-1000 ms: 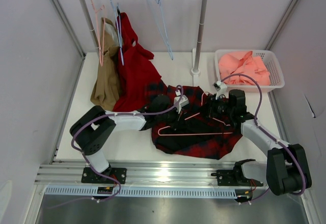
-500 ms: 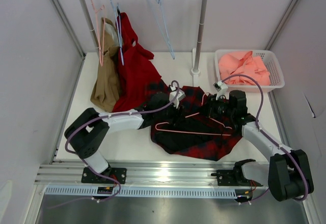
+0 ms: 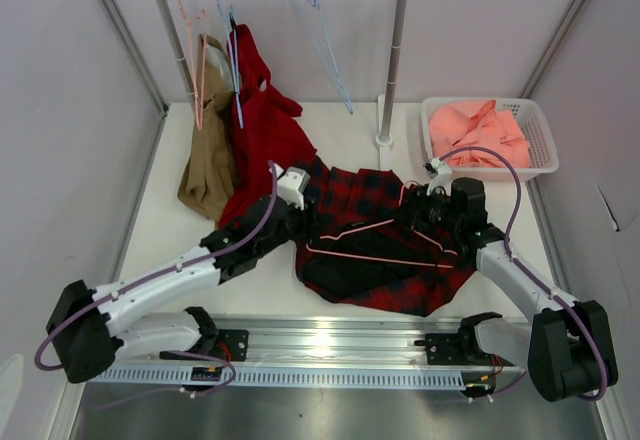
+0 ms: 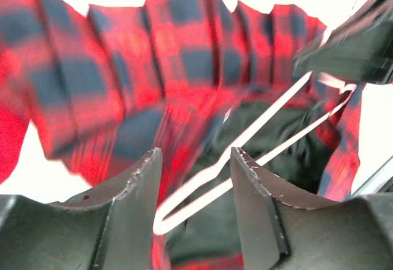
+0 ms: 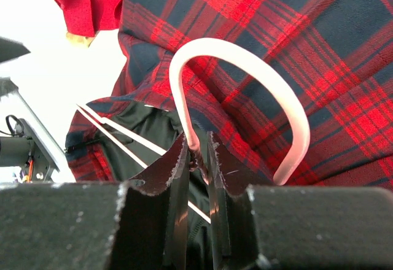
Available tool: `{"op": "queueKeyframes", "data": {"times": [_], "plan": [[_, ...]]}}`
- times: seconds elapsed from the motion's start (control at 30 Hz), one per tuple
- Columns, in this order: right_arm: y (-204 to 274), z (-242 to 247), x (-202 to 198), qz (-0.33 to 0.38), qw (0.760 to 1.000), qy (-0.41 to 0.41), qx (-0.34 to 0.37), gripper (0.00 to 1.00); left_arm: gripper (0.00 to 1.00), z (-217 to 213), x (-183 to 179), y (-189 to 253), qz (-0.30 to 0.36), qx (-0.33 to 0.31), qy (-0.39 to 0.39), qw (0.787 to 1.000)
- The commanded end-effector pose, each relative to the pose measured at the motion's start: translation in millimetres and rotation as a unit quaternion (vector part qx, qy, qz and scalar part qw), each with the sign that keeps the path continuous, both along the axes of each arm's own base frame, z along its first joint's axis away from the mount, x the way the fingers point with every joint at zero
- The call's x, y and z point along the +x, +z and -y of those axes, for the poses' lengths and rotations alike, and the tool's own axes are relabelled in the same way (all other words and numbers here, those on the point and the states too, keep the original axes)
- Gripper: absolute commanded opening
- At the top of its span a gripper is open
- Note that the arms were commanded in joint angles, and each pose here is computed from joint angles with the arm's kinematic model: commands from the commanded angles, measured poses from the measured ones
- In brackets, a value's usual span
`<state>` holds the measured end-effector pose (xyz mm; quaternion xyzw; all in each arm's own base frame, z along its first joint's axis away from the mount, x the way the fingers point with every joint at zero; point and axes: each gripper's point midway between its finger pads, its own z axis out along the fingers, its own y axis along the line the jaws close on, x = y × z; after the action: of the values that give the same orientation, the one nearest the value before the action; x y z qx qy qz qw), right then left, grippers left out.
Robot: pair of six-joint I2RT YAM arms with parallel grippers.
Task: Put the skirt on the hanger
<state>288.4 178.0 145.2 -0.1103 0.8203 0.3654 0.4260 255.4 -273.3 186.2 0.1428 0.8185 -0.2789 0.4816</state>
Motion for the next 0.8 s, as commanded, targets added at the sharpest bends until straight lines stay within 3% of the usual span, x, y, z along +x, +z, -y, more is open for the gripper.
{"op": "queueKeyframes", "data": {"times": [0.0,0.23,0.33,0.67,0.77], "plan": [[25.2,1.5,10.7,0.026,0.999,-0.021,0.007,0.00,0.52,-31.4,-25.6,-22.2,-0.033,0.032,0.061,0.997],[30.5,3.2,14.4,0.025,0.999,-0.028,0.003,0.00,0.44,-31.5,-72.0,-38.3,-0.059,0.021,0.040,0.997],[29.5,4.0,14.3,0.026,0.999,-0.030,0.002,0.00,0.43,-21.2,-85.1,-55.8,-0.073,0.045,0.029,0.996],[27.4,6.7,13.1,0.026,0.999,-0.034,-0.007,0.00,0.41,9.0,-80.6,-100.4,-0.118,0.109,0.074,0.984],[28.3,6.9,12.5,0.028,0.999,-0.033,-0.006,0.00,0.46,9.6,-72.2,-108.5,-0.115,0.124,0.101,0.980]]}}
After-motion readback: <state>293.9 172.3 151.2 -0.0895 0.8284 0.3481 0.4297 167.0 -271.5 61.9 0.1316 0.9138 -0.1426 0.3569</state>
